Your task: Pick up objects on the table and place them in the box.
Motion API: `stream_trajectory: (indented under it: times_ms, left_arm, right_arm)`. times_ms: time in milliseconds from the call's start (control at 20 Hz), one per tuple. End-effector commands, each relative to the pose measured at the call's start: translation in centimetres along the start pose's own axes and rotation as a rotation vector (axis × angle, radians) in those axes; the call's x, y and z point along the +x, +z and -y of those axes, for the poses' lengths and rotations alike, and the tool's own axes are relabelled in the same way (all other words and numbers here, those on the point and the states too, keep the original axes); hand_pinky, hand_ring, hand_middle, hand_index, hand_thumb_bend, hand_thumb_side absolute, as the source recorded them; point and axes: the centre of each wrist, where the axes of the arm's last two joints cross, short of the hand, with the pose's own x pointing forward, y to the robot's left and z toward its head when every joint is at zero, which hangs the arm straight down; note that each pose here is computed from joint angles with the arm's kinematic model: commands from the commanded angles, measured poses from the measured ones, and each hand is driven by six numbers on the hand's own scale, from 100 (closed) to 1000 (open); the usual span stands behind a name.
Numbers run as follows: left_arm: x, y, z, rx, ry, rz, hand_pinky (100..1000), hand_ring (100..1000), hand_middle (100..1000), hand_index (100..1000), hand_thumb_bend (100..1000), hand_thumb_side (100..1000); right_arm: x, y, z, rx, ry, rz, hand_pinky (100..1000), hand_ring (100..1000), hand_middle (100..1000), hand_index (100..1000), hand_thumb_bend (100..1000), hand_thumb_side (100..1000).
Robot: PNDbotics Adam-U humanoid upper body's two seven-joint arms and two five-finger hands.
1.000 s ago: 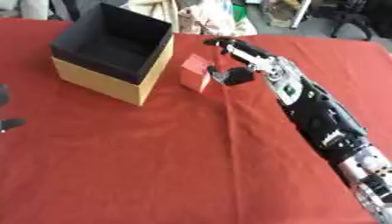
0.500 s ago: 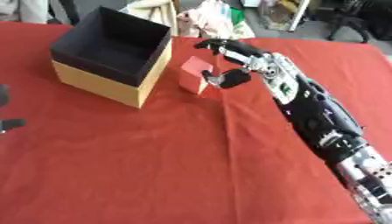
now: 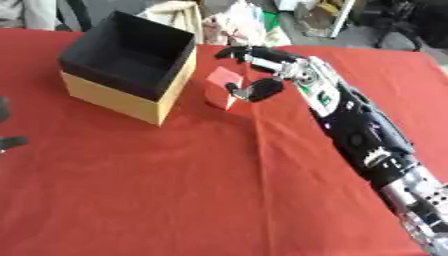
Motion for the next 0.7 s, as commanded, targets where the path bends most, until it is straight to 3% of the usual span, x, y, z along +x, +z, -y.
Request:
stream_trajectory:
  times_ms: [50, 300, 700]
  left_arm:
    - [0.5, -0.3, 0.0, -0.008, -0.001, 0.024, 805, 1000, 917, 913, 100, 384]
    - [0.6, -0.4, 0.1, -0.011, 0.000, 0.027, 805, 1000, 917, 913, 100, 384]
    - [0.6, -0.4, 0.0, -0.011, -0.001, 0.027, 806, 1000, 917, 913, 100, 388]
  right_arm:
    - [0.1, 0.2, 1.9, -0.048, 0.042, -0.025, 884, 1000, 966, 1000, 100, 411]
    - [0.2, -0.2, 1.3, -0.081, 0.044, -0.058, 874, 1000, 958, 1000, 100, 404]
    - [0.4, -0.5, 0.8, -0.044, 0.061, -0.054, 871, 1000, 957, 1000, 100, 430]
